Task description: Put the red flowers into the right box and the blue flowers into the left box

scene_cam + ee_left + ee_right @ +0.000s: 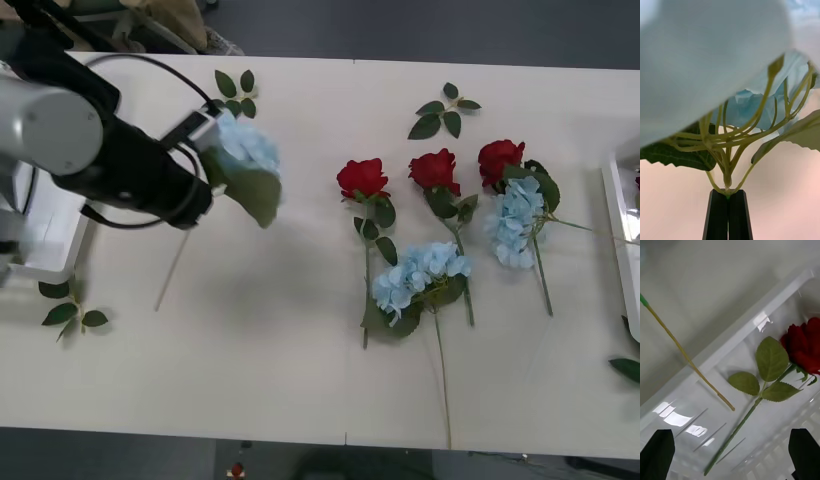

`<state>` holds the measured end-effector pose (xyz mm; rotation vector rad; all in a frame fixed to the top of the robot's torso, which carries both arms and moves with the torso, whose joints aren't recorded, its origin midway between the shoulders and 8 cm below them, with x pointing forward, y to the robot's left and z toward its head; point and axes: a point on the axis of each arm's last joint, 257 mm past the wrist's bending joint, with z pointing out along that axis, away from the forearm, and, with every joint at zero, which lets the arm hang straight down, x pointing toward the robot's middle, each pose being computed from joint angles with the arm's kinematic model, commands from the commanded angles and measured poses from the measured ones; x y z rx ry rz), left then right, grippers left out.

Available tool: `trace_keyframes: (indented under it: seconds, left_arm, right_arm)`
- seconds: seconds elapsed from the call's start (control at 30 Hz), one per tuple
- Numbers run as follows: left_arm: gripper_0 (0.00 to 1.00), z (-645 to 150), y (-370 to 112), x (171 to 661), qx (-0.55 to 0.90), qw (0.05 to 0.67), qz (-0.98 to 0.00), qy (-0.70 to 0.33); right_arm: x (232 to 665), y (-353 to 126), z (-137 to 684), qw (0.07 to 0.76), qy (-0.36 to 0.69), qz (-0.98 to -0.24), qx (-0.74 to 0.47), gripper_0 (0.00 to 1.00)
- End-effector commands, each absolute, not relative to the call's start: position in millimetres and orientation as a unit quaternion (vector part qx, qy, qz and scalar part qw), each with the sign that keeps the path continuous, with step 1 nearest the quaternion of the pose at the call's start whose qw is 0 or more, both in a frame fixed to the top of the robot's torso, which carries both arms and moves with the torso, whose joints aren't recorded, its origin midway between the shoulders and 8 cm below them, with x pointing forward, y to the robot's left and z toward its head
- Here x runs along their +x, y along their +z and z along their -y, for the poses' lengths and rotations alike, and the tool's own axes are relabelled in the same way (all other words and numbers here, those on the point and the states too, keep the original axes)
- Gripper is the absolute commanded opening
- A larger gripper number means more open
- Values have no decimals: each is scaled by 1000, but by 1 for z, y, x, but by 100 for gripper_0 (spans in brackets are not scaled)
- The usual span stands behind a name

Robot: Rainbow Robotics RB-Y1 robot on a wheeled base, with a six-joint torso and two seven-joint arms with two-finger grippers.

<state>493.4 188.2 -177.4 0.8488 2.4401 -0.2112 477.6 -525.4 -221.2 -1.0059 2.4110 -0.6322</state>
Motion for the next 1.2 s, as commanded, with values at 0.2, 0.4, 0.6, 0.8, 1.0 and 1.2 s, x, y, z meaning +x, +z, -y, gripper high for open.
trace_keyframes:
  seconds: [0.2,0.4,0.6,0.8,1.0,1.2]
  left_arm:
    - [0,-377,-66,478,230,241,-933,139]
    - [0,-455,-86,449,174,142,-961,159]
    - [0,-527,-121,449,148,100,-965,190]
    - [0,-559,-142,462,126,113,-963,208]
    - [54,-557,-152,471,132,121,-961,210]
    - [100,-549,-150,478,142,133,-959,207]
  right_arm:
    - [495,-191,490,253,-227,-835,-432,89]
    - [517,-203,455,252,-234,-811,-474,89]
    - [535,-214,432,254,-228,-802,-489,89]
    - [546,-227,419,248,-218,-806,-492,89]
    - [556,-238,416,230,-218,-806,-500,89]
    - [555,-249,418,226,-210,-811,-498,89]
